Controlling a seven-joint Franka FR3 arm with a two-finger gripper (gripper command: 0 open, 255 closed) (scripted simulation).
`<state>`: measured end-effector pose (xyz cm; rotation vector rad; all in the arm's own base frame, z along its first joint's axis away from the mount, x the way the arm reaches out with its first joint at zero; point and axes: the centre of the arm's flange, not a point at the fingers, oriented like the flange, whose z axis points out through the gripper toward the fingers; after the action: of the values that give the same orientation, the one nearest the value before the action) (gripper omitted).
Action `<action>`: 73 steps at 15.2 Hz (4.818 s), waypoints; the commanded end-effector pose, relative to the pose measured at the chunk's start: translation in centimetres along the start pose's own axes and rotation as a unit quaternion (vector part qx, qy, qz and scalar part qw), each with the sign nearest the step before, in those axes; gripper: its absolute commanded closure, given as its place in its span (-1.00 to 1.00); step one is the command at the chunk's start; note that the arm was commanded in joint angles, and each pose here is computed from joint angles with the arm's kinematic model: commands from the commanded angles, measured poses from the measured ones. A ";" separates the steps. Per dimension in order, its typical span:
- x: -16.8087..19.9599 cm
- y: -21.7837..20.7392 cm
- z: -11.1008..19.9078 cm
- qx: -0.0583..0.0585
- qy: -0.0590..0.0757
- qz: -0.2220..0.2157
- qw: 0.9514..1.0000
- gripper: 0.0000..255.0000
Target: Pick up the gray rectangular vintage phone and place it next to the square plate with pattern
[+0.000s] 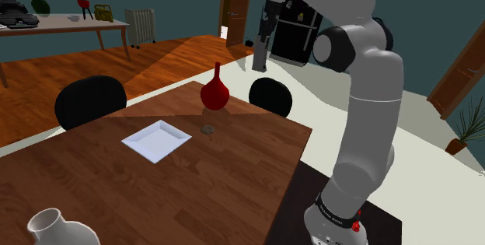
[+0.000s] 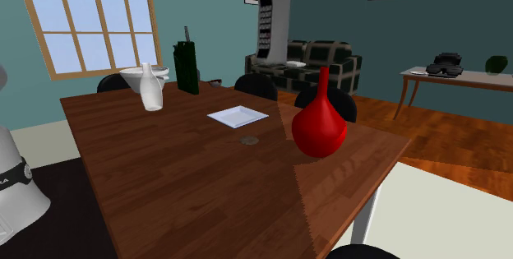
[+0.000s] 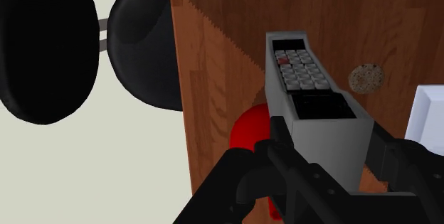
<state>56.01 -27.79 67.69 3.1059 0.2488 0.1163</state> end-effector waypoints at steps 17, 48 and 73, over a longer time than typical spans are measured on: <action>1.6 -14.3 -3.8 0.000 0.000 0.000 1.000 1.00; 3.0 -35.6 3.3 0.000 0.000 0.000 1.000 1.00; 2.0 -36.0 16.5 0.000 0.000 0.000 1.000 1.00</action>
<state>53.50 7.87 50.78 3.1057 0.2493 0.1143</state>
